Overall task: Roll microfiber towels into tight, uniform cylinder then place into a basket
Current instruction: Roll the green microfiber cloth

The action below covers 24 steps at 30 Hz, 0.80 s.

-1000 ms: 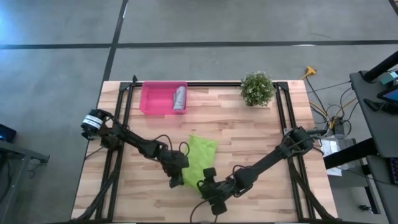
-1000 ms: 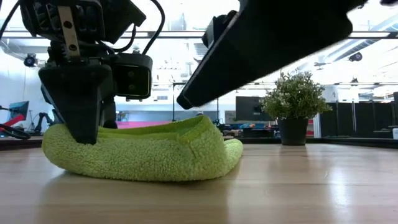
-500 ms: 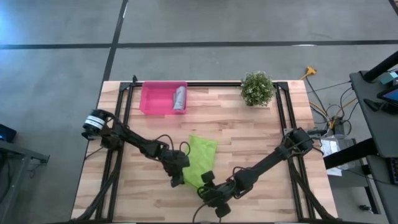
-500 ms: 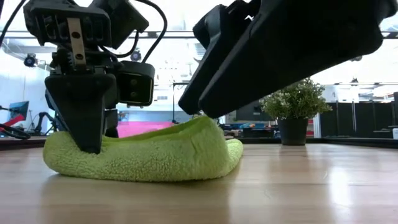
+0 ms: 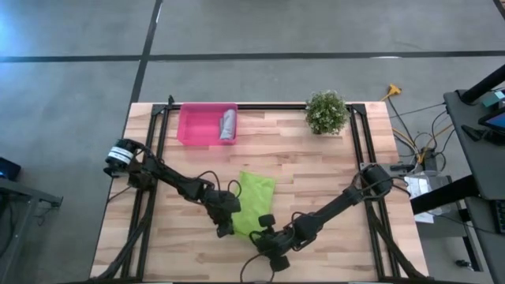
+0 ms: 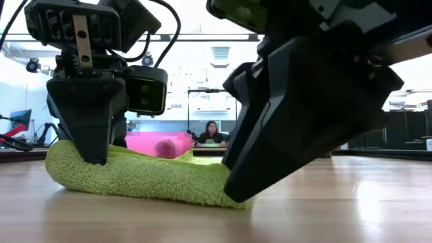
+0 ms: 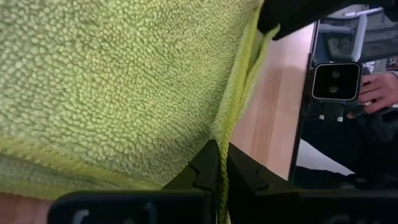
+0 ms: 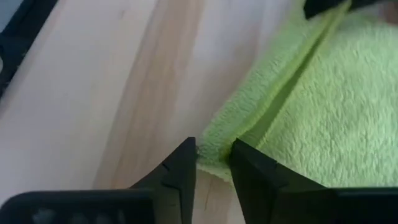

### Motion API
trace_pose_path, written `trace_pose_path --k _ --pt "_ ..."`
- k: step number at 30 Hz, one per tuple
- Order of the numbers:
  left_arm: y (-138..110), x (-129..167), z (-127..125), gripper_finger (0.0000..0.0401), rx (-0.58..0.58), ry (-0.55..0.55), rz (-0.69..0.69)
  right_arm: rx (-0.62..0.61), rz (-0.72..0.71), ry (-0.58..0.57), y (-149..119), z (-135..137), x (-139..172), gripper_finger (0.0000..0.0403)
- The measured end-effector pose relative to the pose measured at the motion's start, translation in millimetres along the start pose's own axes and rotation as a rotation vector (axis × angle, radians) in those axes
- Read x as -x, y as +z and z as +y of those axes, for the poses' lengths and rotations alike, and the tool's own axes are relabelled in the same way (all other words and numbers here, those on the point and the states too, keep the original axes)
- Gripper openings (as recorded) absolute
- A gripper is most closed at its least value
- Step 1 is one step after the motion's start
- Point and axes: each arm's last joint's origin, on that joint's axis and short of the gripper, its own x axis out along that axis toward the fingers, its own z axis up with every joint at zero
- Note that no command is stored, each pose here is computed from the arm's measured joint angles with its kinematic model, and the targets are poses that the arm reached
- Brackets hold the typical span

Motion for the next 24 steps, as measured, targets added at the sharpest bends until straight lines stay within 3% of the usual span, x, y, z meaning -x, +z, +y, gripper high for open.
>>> trace_pose_path --k 4,8,12,18,24 --pt "0 0 -1 0.0 -0.009 -0.011 0.005 -0.088 0.012 -0.004 -4 -1 -1 0.0067" --pt "-3 -1 -1 0.0 -0.036 -0.015 0.016 -0.27 0.021 0.004 -8 -3 -3 0.0039" --pt "-7 -4 -4 0.0 -0.14 -0.02 0.03 -0.479 0.013 0.027 -8 -7 -4 0.0013" --pt "-16 -8 -10 0.0 -0.374 -0.008 0.034 -0.686 -0.029 0.133 -4 -7 -7 0.001" --pt "-19 -7 -12 0.0 -0.484 0.049 -0.007 -0.884 -0.026 0.19 -16 -7 -11 0.0009"
